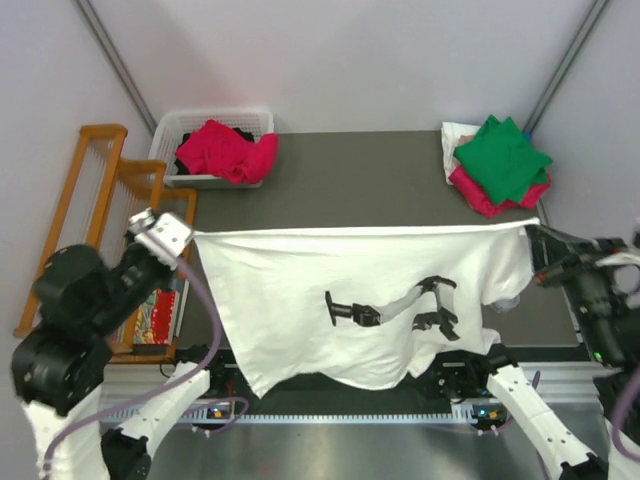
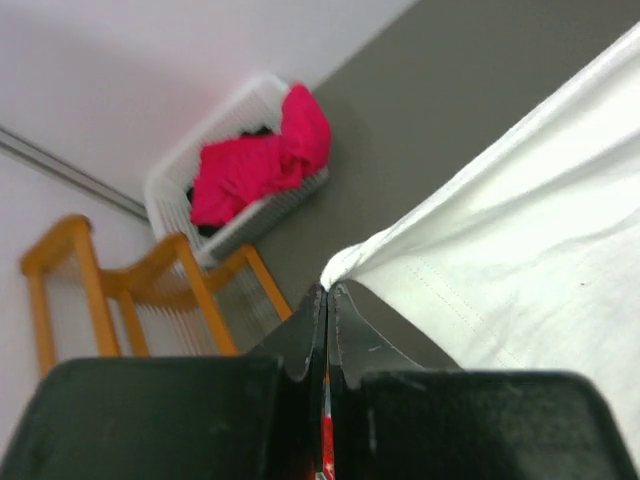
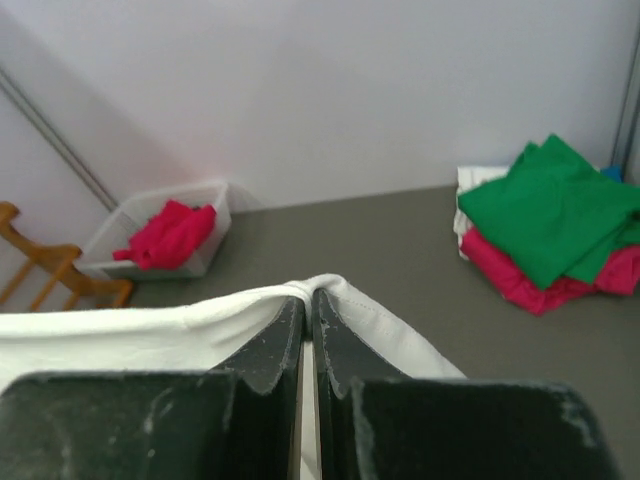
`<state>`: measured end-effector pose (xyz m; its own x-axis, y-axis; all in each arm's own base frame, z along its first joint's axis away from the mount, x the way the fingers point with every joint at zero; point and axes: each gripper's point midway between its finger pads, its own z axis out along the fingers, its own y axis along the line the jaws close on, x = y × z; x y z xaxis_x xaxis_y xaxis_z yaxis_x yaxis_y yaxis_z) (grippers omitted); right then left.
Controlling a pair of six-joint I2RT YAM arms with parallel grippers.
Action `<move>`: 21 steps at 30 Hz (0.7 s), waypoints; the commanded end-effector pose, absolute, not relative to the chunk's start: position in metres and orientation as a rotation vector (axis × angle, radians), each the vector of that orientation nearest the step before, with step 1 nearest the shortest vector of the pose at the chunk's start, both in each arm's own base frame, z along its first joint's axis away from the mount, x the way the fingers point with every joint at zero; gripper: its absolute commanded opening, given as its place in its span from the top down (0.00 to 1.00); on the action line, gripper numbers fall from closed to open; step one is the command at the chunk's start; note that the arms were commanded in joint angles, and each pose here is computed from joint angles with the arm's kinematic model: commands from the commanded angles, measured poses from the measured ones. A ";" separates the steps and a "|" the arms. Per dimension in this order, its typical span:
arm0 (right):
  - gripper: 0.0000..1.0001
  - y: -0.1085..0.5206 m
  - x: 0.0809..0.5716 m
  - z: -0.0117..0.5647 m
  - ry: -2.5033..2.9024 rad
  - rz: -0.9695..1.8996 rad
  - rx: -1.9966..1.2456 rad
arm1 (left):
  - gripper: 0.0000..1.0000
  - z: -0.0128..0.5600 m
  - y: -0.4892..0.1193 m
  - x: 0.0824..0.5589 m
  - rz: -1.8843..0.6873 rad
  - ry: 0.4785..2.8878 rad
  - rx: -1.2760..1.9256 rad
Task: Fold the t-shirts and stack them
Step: Flatten the tshirt out
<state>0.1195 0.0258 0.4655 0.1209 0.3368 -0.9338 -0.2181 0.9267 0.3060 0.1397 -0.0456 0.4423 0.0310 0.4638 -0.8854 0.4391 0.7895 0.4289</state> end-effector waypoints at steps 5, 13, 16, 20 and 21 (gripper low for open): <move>1.00 0.040 0.237 0.405 1.586 0.268 0.196 | 1.00 0.357 -0.050 0.241 0.147 1.810 0.788; 1.00 0.073 0.341 0.335 1.764 0.215 0.182 | 1.00 0.269 -0.062 0.341 0.237 1.958 0.873; 1.00 0.079 0.371 0.310 1.817 0.185 0.185 | 1.00 0.235 -0.066 0.374 0.263 2.016 0.906; 1.00 0.085 0.410 0.280 1.877 0.155 0.195 | 1.00 0.199 -0.065 0.409 0.262 2.090 0.924; 1.00 0.086 0.417 0.277 1.883 0.147 0.193 | 1.00 0.198 -0.060 0.419 0.272 2.095 0.908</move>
